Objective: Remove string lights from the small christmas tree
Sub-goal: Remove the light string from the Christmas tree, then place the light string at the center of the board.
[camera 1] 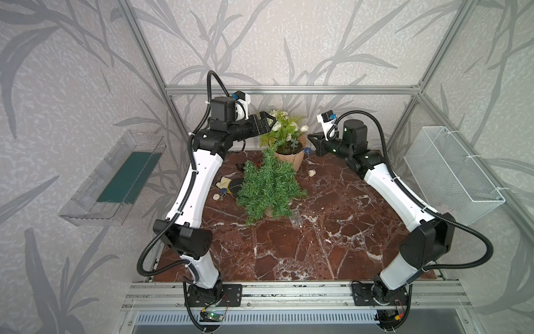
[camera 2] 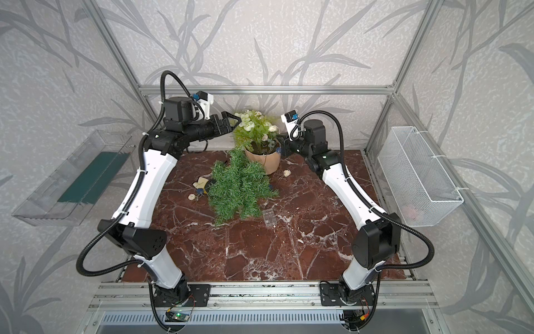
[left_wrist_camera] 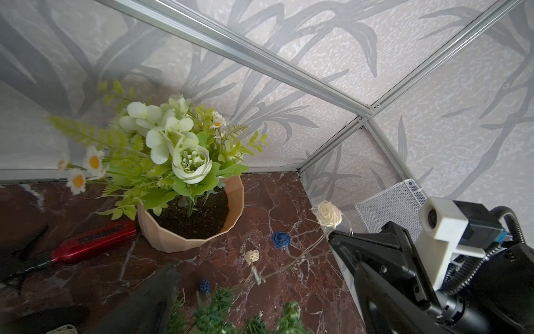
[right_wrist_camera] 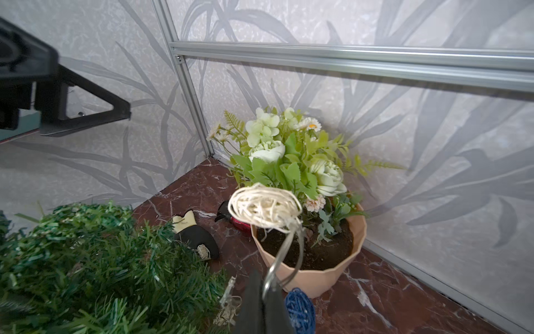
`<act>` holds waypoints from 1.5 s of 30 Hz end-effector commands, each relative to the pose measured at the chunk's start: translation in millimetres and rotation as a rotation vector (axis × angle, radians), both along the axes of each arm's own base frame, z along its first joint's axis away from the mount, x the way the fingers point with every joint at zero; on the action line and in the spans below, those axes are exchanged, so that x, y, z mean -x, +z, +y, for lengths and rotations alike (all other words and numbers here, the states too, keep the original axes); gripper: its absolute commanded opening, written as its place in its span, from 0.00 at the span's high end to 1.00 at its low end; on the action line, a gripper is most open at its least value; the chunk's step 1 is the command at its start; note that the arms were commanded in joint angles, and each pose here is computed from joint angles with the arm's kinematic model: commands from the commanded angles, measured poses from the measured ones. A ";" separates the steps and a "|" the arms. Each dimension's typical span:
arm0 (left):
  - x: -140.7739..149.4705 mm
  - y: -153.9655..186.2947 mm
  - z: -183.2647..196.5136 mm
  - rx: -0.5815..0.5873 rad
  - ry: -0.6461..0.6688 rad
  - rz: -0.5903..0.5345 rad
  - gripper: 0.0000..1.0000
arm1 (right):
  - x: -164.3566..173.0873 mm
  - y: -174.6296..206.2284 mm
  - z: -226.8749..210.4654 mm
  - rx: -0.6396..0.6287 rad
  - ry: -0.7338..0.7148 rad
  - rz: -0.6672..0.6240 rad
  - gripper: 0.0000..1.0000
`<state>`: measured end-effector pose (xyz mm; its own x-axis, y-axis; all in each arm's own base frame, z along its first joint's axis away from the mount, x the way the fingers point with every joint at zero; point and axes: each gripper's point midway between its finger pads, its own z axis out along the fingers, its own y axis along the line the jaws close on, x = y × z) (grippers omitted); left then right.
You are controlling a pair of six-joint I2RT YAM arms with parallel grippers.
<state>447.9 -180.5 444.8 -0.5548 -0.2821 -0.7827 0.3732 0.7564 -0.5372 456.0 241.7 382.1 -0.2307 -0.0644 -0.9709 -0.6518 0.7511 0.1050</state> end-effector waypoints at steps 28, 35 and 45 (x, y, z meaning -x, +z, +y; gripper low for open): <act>95.9 -43.3 54.2 -0.183 0.128 -0.030 0.08 | 66.6 -36.1 -128.2 0.151 -0.451 0.227 1.00; 120.9 -40.9 63.2 -0.204 0.138 -0.057 0.08 | 60.7 -100.0 -117.5 0.167 -0.420 0.398 1.00; 144.4 -66.0 71.8 -0.261 0.156 -0.016 0.08 | 66.7 -197.4 -112.4 0.243 -0.401 0.648 1.00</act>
<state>309.6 -115.0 392.4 -0.4898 -0.1843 -0.8521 0.2720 0.8963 -0.3502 395.3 129.5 197.6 -0.7608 -0.0664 -0.6456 -0.2087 0.9670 0.1464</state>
